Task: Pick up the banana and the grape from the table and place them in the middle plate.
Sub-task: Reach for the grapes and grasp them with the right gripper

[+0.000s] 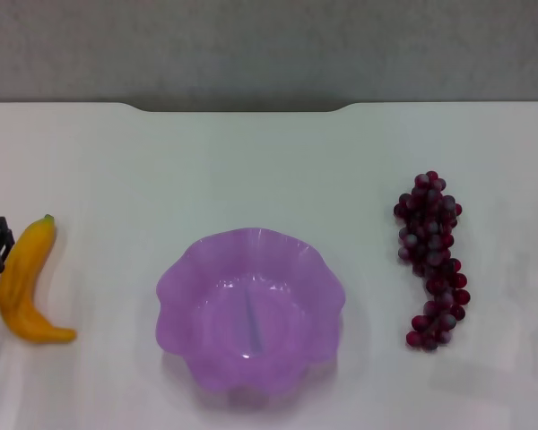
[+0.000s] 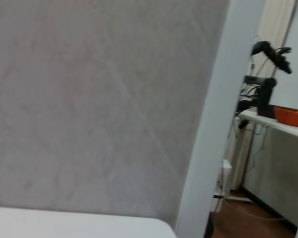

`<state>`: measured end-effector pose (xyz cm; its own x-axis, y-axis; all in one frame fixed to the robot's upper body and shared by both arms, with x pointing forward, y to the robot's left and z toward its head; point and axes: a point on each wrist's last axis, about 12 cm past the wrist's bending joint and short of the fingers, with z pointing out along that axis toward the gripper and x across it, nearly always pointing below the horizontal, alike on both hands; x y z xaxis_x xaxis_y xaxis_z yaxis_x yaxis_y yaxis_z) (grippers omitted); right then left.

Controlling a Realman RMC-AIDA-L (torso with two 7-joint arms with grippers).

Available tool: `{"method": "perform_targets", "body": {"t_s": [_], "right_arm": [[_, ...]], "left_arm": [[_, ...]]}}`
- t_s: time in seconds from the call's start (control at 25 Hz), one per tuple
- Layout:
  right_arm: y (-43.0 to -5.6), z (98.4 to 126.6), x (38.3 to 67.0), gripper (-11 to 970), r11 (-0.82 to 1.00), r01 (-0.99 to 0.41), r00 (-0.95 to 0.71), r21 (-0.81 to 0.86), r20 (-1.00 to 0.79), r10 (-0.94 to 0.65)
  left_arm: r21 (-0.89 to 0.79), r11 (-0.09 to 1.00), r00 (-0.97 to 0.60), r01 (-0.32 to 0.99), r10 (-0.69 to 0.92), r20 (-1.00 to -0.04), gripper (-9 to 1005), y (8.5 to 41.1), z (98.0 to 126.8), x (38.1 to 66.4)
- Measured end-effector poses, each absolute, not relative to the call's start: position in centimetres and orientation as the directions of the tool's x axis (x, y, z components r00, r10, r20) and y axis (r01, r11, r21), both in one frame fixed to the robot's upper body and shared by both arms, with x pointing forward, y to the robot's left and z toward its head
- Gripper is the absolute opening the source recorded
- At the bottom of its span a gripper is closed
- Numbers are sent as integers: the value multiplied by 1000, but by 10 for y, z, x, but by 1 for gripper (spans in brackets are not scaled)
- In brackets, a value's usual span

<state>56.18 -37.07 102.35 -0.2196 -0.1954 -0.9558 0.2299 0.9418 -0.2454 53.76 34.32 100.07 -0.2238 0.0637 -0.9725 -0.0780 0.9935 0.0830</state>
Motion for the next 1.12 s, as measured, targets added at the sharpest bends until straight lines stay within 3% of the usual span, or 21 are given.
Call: {"method": "perform_targets", "body": {"t_s": [0.08, 0.12, 0.36, 0.52, 0.84, 1.12], "right_arm": [[-372, 1024, 562, 651, 941, 236, -216, -244, -957, -194], [-371, 1024, 561, 722, 940, 231, -218, -250, -955, -200], [-366, 1026, 562, 891, 911, 198, -215, -361, -923, -319], [-364, 1029, 565, 893, 916, 209, -193, -341, -933, -303], [-363, 1035, 571, 895, 922, 223, -173, -318, -943, -284], [-333, 1039, 587, 895, 957, 116, -166, -266, -955, -246]], "left_arm": [[79, 993, -225, -84, 58, -973, 717, 344, 1000, 536], [75, 993, -224, -88, 54, -973, 734, 344, 999, 535], [58, 995, -188, -84, 41, -981, 835, 340, 1001, 532], [49, 995, -176, -85, 33, -984, 902, 339, 1001, 530], [45, 995, -184, -90, 28, -982, 902, 340, 1000, 529], [30, 995, -197, -99, 10, -980, 902, 339, 998, 528]]}}
